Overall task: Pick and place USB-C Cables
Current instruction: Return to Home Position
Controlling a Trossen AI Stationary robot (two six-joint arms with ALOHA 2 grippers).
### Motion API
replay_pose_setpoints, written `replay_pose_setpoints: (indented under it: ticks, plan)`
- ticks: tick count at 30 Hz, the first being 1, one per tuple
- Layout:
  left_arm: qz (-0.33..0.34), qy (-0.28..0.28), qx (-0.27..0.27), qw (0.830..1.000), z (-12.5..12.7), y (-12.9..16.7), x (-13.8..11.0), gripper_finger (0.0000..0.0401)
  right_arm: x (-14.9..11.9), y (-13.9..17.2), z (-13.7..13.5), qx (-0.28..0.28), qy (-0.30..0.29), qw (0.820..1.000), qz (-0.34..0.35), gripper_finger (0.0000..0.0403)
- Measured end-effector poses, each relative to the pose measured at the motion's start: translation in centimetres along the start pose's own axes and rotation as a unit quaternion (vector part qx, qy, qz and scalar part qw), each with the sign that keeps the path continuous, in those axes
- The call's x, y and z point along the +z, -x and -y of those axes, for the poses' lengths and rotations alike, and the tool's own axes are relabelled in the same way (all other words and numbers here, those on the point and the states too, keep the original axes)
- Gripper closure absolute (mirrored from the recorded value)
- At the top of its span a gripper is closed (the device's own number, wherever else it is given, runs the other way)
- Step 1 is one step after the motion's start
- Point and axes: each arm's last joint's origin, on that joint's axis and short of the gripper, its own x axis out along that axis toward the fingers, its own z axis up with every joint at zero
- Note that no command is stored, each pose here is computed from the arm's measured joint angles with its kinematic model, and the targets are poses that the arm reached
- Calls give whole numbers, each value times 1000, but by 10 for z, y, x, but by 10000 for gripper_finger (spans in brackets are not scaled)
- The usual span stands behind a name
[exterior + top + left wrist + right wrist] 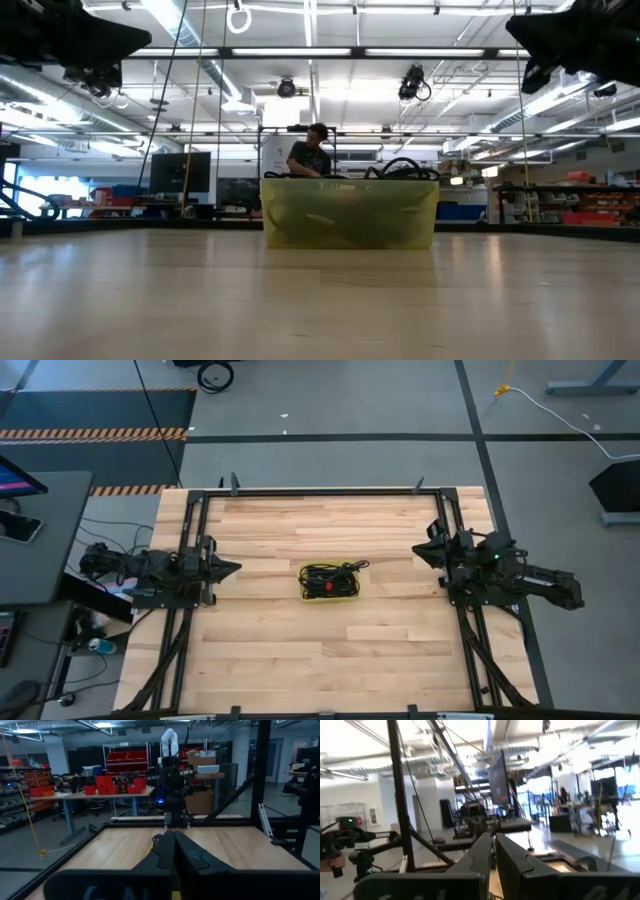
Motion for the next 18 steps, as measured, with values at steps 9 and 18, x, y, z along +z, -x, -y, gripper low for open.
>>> replay_pose_setpoints:
  ticks: [9,18]
  plan:
    - [3,-1,20,1000,-4,-1,0,392,-21,1,5,-35,-56,997,-33,371]
    - [-33,-3,86,996,-15,-3,-7,392,-37,4,12,-118,-42,987,-104,371]
